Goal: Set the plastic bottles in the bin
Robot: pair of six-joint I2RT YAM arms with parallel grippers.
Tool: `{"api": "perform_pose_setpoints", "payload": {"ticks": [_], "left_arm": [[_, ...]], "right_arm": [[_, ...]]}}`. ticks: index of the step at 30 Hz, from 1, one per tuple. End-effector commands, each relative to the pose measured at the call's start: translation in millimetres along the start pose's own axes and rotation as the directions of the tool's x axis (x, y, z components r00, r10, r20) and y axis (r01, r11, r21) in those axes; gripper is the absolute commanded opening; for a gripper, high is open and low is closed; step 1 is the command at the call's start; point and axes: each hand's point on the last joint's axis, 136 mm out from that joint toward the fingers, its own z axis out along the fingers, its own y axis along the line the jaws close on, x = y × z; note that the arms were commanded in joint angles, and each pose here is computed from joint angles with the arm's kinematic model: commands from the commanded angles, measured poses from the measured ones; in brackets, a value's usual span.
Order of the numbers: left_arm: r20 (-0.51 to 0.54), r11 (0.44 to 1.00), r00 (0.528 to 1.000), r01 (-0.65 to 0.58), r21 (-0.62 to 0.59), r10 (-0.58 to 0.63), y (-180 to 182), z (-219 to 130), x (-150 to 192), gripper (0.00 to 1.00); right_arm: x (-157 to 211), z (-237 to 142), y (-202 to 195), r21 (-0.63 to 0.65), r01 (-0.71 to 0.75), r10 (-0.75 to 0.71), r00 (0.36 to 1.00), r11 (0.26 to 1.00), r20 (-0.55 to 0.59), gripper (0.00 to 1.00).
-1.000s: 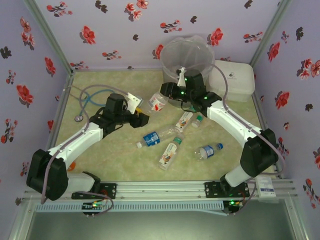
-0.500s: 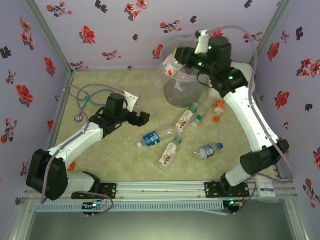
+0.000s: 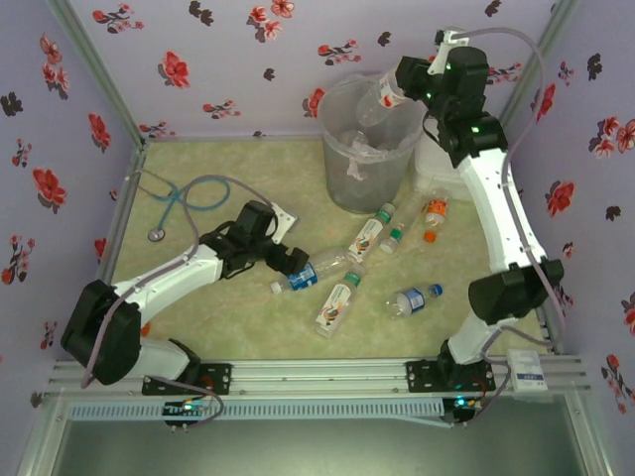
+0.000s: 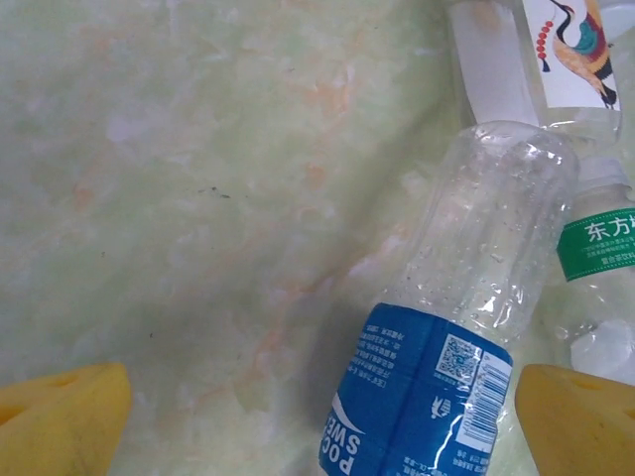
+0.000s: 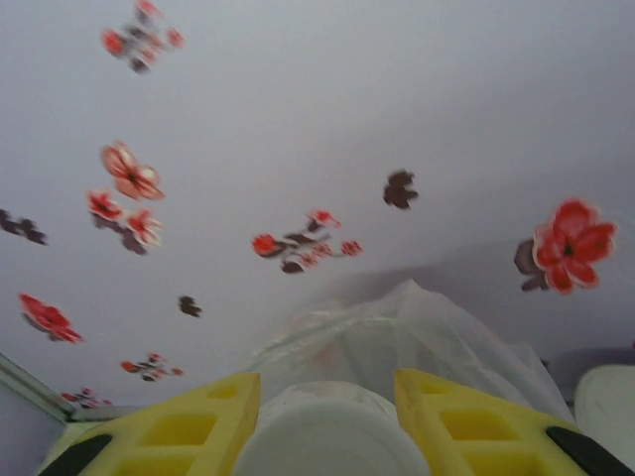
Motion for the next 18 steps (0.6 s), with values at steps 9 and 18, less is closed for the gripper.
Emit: {"api": "perform_pose_setpoints", "payload": {"ticks": [9, 18], "left_arm": [[-0.082, 0.987, 0.995, -0.045, 0.152, 0.058, -34.4, 11.2, 19.6, 1.00], [-0.104, 0.984, 0.988, -0.098, 0.148, 0.114, -33.0, 9.5, 22.9, 1.00]], "right_arm": [[103.6, 69.5, -18.6, 0.020, -0.009, 0.015, 0.955, 1.000, -0.296, 0.00], [193.8, 107.5, -30.4, 0.047, -0.017, 0.037, 0.883, 0.999, -0.467, 0.00]]}}
